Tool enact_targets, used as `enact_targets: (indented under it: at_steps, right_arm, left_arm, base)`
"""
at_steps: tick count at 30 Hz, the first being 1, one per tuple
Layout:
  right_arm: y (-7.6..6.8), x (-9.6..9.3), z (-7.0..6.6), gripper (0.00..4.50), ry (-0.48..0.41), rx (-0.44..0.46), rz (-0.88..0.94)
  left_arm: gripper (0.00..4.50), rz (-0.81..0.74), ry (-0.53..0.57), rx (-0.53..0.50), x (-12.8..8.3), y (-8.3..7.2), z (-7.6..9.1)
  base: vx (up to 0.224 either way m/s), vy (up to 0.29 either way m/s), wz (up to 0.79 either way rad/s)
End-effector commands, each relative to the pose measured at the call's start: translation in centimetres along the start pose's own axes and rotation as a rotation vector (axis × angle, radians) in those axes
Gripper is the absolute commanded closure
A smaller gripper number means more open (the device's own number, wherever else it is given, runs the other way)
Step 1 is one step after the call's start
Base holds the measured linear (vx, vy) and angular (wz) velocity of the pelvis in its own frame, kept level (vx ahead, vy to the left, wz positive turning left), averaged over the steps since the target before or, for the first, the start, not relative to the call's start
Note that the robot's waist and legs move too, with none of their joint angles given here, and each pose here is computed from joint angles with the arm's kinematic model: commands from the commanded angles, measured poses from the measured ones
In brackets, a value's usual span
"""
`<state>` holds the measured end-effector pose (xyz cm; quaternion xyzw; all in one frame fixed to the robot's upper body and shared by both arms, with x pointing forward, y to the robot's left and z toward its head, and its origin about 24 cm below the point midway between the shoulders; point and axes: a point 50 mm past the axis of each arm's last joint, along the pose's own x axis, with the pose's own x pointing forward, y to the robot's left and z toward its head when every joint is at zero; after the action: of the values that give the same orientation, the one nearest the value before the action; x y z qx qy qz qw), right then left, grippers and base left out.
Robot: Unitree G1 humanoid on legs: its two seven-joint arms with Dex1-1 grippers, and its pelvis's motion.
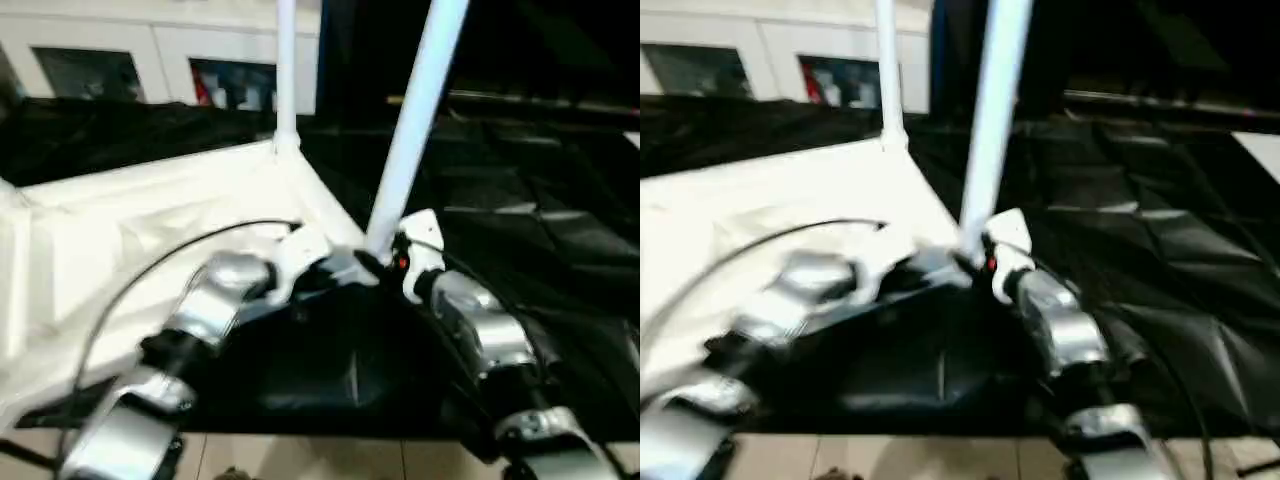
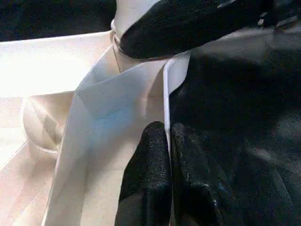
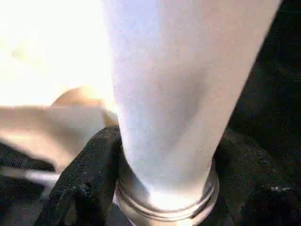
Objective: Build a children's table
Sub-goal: Rotate leg to tighten
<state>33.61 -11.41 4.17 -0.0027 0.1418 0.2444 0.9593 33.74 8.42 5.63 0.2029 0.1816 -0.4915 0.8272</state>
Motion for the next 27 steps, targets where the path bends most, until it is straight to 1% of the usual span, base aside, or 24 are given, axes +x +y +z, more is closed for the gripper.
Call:
enact_targets:
  at_steps: [1,2,3,5,6,7,8,9,10,11,12,13,14,15,16,18,20,21,23,25,27]
  right_arm:
    - [1.6,0.6,-1.0,1.89,0.047,0.029,0.033]
    - [1.7,0.6,-1.0,1.89,0.046,0.029,0.035]
    - [2.3,0.8,-0.7,1.89,0.024,0.018,0.063]
    - [2.8,0.7,-0.2,1.89,-0.010,-0.005,0.113]
    - [2.9,0.6,0.0,1.54,-0.027,-0.008,0.131]
    - [2.9,0.5,0.3,1.54,-0.046,-0.004,0.155]
    - [2.8,0.5,0.4,1.19,-0.050,-0.002,0.159]
    - [2.6,0.2,0.8,1.17,-0.062,-0.009,0.192]
    - [2.3,-0.1,1.0,1.08,-0.062,-0.043,0.223]
    - [1.9,-0.6,1.4,1.08,-0.056,-0.097,0.291]
    - [1.9,-0.6,1.4,0.79,-0.056,-0.097,0.291]
    - [1.5,-1.4,1.7,0.72,-0.050,-0.155,0.382]
    - [1.3,-1.7,1.9,0.72,-0.046,-0.183,0.420]
    - [1.2,-1.8,1.9,0.72,-0.044,-0.189,0.429]
    - [0.5,-2.8,2.1,0.72,-0.022,-0.246,0.501]
    - [0.2,-3.1,2.1,0.72,-0.014,-0.263,0.520]
    - [-1.2,-4.1,2.4,0.72,0.024,-0.313,0.563]
    - [-1.2,-4.1,2.4,0.72,0.024,-0.313,0.563]
    - [-1.8,-4.5,2.6,0.72,0.037,-0.325,0.577]
    - [-1.8,-4.5,2.6,0.72,0.037,-0.325,0.577]
    - [-2.0,-4.9,2.5,0.72,0.056,-0.335,0.607]
  left_arm:
    - [4.50,0.019,-0.043,-0.051,1.4,-1.1,0.0]
    - [4.50,0.018,-0.042,-0.049,1.4,-1.1,0.0]
    - [4.50,0.007,-0.037,-0.033,1.7,-1.3,0.1]
    - [4.50,-0.003,-0.021,-0.013,1.5,-1.2,-0.1]
    - [4.50,-0.001,-0.014,-0.011,1.4,-1.0,-0.2]
    - [4.50,0.000,-0.007,-0.010,1.2,-0.8,-0.4]
    - [4.50,0.000,-0.006,-0.010,1.1,-0.8,-0.5]
    - [4.50,-0.003,0.004,-0.009,0.7,-0.6,-0.8]
    - [4.50,-0.014,0.010,-0.003,0.3,-0.4,-1.1]
    - [4.50,-0.036,0.007,-0.006,-0.3,-0.3,-1.4]
    - [4.50,-0.036,0.007,-0.006,-0.3,-0.3,-1.4]
    - [4.50,-0.076,-0.009,-0.003,-1.0,-0.2,-1.7]
    - [4.50,-0.098,-0.016,0.005,-1.3,-0.3,-1.8]
    - [4.50,-0.102,-0.017,0.006,-1.4,-0.3,-1.8]
    - [4.50,-0.147,-0.023,0.023,-2.1,-0.3,-2.2]
    - [4.50,-0.163,-0.027,0.029,-2.3,-0.4,-2.3]
    - [4.50,-0.256,-0.051,0.027,-3.4,-0.8,-2.5]
    - [4.50,-0.256,-0.051,0.027,-3.4,-0.8,-2.5]
    - [4.50,-0.315,-0.066,0.023,-3.9,-1.2,-2.5]
    - [4.50,-0.315,-0.066,0.023,-3.9,-1.2,-2.5]
    - [4.50,-0.365,-0.080,0.009,-4.4,-1.5,-2.5]
  base:
    - [0.000,0.000,0.00]
    - [0.000,0.000,0.00]
    - [0.000,0.000,0.00]
    - [0.000,0.000,0.00]
    - [0.000,0.000,0.00]
    - [0.000,0.000,0.00]
    - [0.000,0.000,0.00]
    - [0.000,0.000,0.00]
    - [0.000,0.000,0.00]
    - [0.000,0.000,0.00]
    - [0.000,0.000,0.00]
    - [0.000,0.000,0.00]
    - [0.000,0.000,0.00]
    - [0.000,0.000,0.00]
    - [0.000,0.000,0.00]
    - [0.000,0.000,0.00]
    - [0.000,0.000,0.00]
    - [0.000,0.000,0.00]
    - [0.000,0.000,0.00]
    - [0.000,0.000,0.00]
    - [0.000,0.000,0.00]
